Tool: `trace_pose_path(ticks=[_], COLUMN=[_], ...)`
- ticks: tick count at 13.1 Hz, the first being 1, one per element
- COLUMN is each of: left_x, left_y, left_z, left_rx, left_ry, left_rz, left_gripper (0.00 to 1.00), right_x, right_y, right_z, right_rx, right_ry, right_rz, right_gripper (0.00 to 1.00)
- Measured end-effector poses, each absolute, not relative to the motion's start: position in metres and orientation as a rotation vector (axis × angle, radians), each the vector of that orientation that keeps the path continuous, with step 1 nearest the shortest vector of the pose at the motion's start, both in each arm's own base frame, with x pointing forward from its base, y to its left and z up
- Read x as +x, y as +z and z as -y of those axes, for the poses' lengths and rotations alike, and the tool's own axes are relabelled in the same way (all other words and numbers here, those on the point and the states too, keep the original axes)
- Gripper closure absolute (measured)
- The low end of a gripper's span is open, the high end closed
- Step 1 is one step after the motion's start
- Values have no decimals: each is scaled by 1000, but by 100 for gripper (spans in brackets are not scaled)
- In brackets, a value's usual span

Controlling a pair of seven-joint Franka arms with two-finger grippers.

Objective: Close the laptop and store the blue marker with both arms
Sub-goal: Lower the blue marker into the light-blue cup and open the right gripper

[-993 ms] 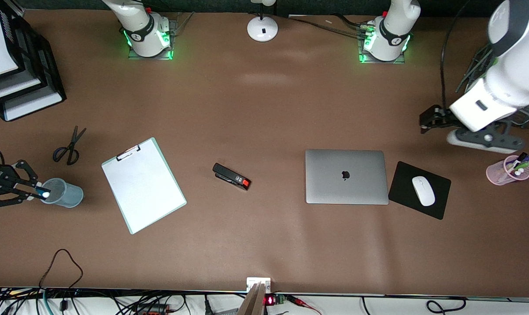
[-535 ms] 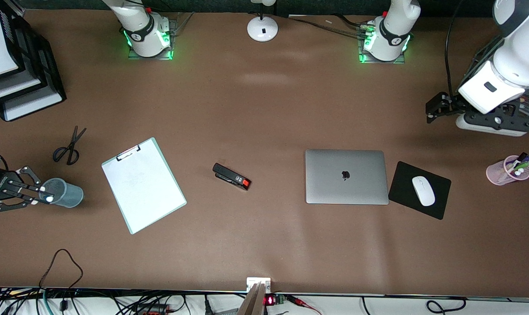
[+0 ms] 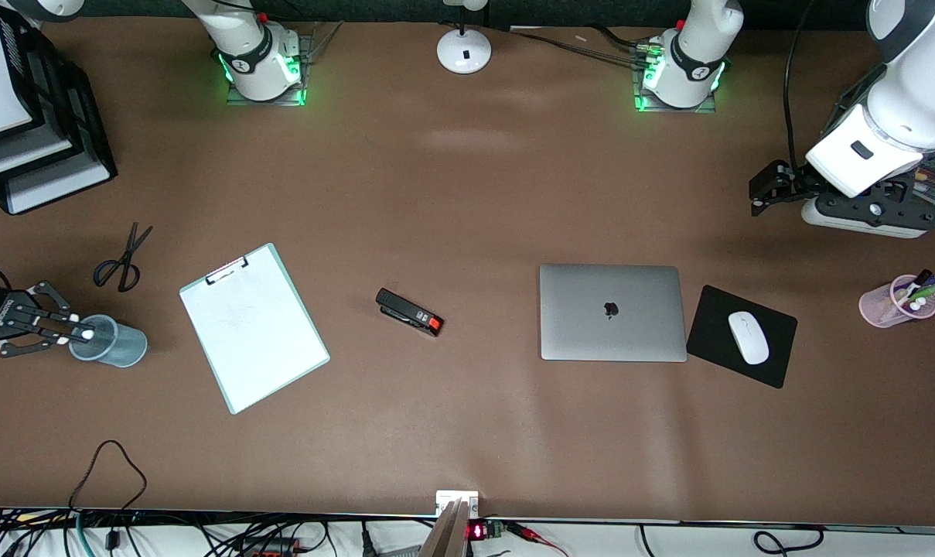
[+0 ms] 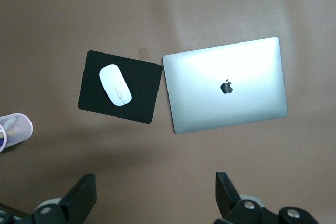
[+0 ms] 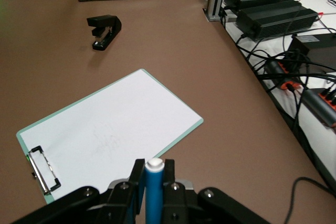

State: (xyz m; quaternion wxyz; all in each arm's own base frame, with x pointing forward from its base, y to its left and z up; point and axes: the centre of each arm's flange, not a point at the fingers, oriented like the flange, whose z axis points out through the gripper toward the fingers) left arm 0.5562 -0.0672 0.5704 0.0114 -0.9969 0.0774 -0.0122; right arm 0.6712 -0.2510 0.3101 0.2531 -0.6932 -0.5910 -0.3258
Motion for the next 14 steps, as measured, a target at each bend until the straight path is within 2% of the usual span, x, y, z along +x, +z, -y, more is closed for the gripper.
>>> trace_pose_path(ticks=[8, 10, 11, 14], left_x=[557, 557, 557, 557], left_y=[571, 571, 571, 571], left_z=[67, 67, 67, 67], left_rx=[-3109, -3109, -3109, -3109], left_ry=[-46, -47, -47, -49], left_rz=[-241, -240, -240, -241], left_gripper=[0, 0, 0, 0], right_x=[666, 664, 664, 666], right_y=[293, 287, 284, 291], right_z=[262, 265, 265, 269], right_rx=[-1874, -1877, -1876, -1886], right_ry=[-912, -909, -907, -914], right_rz=[1554, 1542, 1539, 1541], right_gripper=[82, 80, 72, 37])
